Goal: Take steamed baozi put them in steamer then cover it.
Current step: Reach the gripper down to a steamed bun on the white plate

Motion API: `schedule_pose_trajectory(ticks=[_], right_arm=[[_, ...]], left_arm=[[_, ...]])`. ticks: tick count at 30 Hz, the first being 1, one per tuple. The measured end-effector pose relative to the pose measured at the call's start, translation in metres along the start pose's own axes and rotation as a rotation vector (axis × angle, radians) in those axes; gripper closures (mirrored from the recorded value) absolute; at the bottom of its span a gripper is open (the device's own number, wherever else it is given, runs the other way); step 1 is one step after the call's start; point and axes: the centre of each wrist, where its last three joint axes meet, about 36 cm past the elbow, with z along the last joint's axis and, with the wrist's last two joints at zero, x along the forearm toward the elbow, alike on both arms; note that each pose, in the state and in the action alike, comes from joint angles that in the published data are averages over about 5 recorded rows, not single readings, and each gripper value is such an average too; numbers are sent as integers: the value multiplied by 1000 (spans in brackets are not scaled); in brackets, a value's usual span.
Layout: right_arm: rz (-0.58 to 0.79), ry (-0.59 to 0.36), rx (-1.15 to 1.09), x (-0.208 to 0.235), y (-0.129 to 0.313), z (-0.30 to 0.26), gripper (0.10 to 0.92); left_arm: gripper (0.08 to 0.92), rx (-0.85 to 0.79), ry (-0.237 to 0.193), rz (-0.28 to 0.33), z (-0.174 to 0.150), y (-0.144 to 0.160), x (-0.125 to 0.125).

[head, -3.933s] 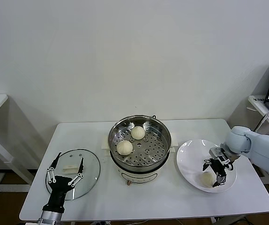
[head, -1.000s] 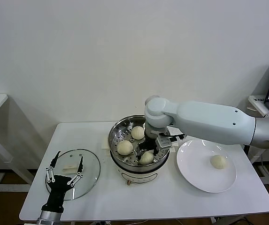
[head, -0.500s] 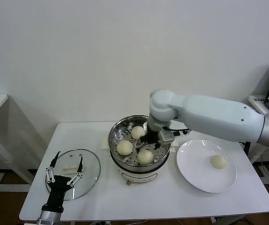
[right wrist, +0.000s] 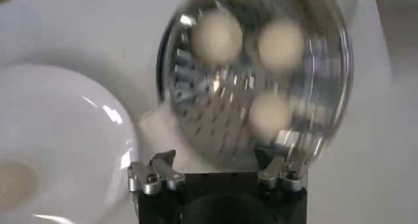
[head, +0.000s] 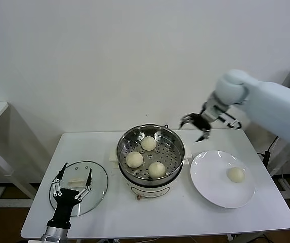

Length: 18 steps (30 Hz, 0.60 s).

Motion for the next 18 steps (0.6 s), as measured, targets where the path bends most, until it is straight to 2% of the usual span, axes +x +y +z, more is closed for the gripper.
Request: schedule_pose_trajectory(ticks=[8,18], right_arm=[[-64,49,-344,-23,64,71,200],[-154,69,-541,-86,124,101,200]], left_arm=[[177,0,0,1,-1,0,1],[177,-4,7,-2,0,1,3]])
